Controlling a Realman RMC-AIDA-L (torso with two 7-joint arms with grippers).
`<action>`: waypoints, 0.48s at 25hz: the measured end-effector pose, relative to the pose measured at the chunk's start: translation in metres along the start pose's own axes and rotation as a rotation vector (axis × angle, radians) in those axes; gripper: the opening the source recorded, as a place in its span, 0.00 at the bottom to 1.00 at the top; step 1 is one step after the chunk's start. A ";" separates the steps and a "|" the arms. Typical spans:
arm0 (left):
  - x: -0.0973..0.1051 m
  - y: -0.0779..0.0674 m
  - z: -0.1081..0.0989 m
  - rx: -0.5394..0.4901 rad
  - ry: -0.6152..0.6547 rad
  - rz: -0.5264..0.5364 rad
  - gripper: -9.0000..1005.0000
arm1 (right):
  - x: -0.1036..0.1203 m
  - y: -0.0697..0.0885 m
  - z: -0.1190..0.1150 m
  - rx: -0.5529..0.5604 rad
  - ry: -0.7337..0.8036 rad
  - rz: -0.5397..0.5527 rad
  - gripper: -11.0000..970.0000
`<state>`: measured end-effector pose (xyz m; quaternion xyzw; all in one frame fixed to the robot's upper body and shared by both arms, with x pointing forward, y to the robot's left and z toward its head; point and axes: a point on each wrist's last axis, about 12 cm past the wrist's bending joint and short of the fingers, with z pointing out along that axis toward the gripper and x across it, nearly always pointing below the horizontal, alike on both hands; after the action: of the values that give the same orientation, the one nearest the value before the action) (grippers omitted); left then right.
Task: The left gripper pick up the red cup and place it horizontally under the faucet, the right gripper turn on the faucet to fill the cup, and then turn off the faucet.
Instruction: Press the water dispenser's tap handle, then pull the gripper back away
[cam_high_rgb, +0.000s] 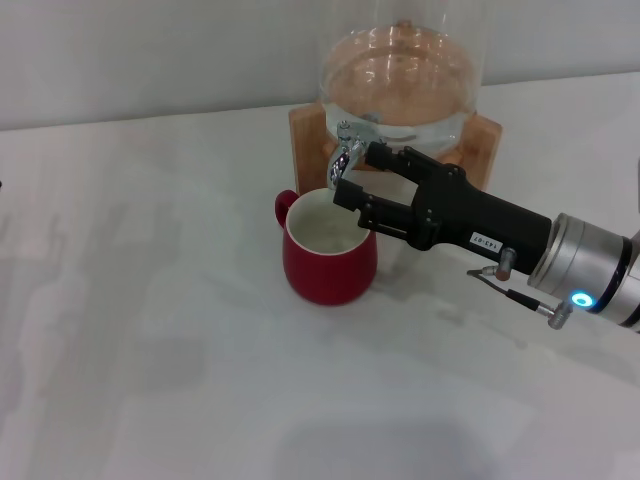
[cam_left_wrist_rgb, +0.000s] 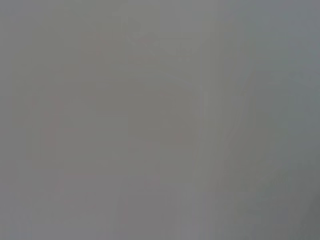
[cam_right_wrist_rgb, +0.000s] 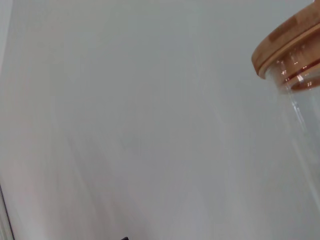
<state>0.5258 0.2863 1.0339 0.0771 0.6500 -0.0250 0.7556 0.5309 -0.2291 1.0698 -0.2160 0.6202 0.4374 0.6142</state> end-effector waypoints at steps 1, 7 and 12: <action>0.000 0.000 0.000 0.000 0.000 0.000 0.60 | 0.000 0.000 0.000 0.002 -0.001 -0.001 0.90; 0.000 0.000 0.000 0.000 0.000 0.000 0.60 | -0.001 -0.001 -0.001 0.011 -0.006 -0.001 0.90; 0.000 0.000 0.000 0.001 -0.001 0.000 0.60 | -0.001 -0.001 -0.001 0.011 -0.006 -0.001 0.90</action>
<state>0.5262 0.2860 1.0342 0.0774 0.6496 -0.0253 0.7559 0.5315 -0.2311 1.0698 -0.2116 0.6206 0.4342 0.6177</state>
